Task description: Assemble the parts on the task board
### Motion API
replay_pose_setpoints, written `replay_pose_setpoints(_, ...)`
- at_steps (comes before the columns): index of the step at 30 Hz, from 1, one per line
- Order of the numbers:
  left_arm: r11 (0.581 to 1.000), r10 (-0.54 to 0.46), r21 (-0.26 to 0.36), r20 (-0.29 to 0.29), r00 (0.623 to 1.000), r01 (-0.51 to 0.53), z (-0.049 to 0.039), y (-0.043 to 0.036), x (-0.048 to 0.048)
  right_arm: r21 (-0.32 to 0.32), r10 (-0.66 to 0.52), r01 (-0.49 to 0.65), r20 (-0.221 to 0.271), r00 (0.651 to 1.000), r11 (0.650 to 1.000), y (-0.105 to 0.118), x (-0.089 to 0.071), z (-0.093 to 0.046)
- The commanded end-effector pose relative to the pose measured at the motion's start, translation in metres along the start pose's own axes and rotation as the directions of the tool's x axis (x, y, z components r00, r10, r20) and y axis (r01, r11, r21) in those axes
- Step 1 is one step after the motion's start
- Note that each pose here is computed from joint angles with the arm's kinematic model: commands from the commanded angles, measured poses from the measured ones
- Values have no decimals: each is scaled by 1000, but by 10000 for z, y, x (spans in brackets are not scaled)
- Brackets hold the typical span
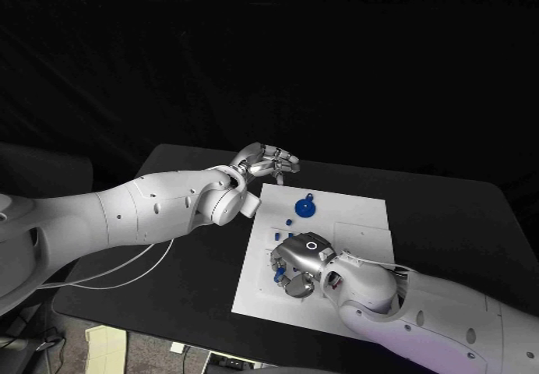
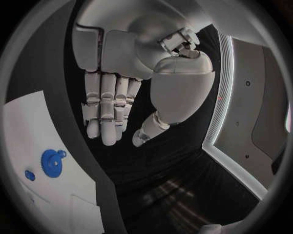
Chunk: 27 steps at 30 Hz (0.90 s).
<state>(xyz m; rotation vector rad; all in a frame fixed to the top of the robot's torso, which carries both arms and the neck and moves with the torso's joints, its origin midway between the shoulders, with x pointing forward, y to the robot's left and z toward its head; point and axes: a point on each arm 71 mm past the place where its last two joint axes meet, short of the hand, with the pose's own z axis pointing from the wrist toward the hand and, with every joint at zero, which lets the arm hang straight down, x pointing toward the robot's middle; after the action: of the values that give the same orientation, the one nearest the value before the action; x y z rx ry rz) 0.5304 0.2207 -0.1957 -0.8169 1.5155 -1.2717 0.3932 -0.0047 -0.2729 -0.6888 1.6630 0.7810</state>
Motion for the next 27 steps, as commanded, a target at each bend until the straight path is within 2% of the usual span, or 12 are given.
replay_pose_setpoints(1,1000,-10,7,-12,1000,10,2,-14,12,-16,-29,28,-43,999,999,28,54,0)
replay_pose_setpoints(4,1000,-10,7,-13,1000,10,2,-13,11,-12,-34,33,-64,997,999,19,81,-1)
replay_pose_setpoints(8,1000,-10,7,-14,1000,11,1,-14,12,-5,-35,35,-67,997,999,-1,93,-7)
replay_pose_setpoints(15,1000,-10,7,-12,1000,10,-2,-12,4,0,-63,63,-47,997,998,-19,86,-6)
replay_pose_setpoints(27,1000,-9,6,-11,1000,9,8,-8,6,12,-76,77,-49,996,997,-41,97,-19)
